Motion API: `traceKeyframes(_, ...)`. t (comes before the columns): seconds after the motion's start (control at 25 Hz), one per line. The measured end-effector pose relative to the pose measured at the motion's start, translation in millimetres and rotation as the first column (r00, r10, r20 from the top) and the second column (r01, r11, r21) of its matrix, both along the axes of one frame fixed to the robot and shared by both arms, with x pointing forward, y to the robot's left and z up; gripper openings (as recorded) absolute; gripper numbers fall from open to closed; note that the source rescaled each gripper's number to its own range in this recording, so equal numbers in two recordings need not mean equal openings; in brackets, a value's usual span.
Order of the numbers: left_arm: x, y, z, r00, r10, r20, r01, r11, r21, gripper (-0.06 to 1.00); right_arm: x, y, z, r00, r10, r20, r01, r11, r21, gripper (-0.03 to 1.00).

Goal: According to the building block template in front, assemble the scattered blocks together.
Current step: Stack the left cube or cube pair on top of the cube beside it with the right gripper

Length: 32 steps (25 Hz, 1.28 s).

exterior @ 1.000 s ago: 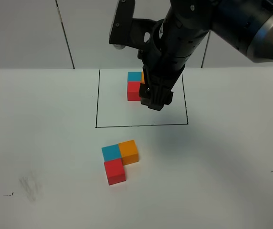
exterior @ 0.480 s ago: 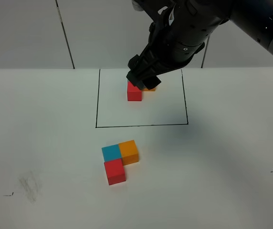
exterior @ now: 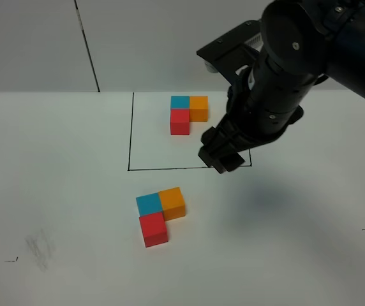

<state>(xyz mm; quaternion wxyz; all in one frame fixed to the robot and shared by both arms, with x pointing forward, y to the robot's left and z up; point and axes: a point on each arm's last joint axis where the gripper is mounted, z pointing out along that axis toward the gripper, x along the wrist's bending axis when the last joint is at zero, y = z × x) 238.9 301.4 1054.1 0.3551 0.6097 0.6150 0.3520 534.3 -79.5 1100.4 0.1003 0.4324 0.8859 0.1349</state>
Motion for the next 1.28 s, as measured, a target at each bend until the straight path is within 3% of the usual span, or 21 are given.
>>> traceKeyframes(0.24, 0.0, 0.0, 0.0, 1.000, 0.000, 0.000, 0.000, 1.000, 0.000, 0.58, -10.3, -6.2, -4.3, 0.988, -0.145, -0.058, 0.147, 0.989, 0.033, 0.61)
traceKeyframes(0.4, 0.0, 0.0, 0.0, 1.000, 0.000, 0.000, 0.000, 1.000, 0.000, 0.58, -9.8, -0.9, -4.4, 0.981, -0.180, -0.077, 0.187, 0.978, 0.097, 0.61)
traceKeyframes(0.56, 0.0, 0.0, 0.0, 1.000, 0.000, 0.000, 0.000, 1.000, 0.000, 0.58, -5.8, 2.1, -11.4, 0.972, -0.217, -0.093, 0.226, 0.969, 0.100, 0.61)
traceKeyframes(0.84, 0.0, 0.0, 0.0, 1.000, 0.000, 0.000, 0.000, 1.000, 0.000, 0.58, -5.0, 30.4, -49.5, 0.967, -0.192, -0.166, 0.201, 0.979, 0.042, 0.61)
traceKeyframes(1.12, 0.0, 0.0, 0.0, 1.000, 0.000, 0.000, 0.000, 1.000, 0.000, 0.58, -2.8, 55.6, -67.5, 0.973, -0.165, -0.163, 0.186, 0.974, 0.127, 0.61)
traceKeyframes(1.28, 0.0, 0.0, 0.0, 1.000, 0.000, 0.000, 0.000, 1.000, 0.000, 0.58, -4.7, 70.0, -84.2, 0.973, -0.145, -0.180, 0.170, 0.977, 0.129, 0.61)
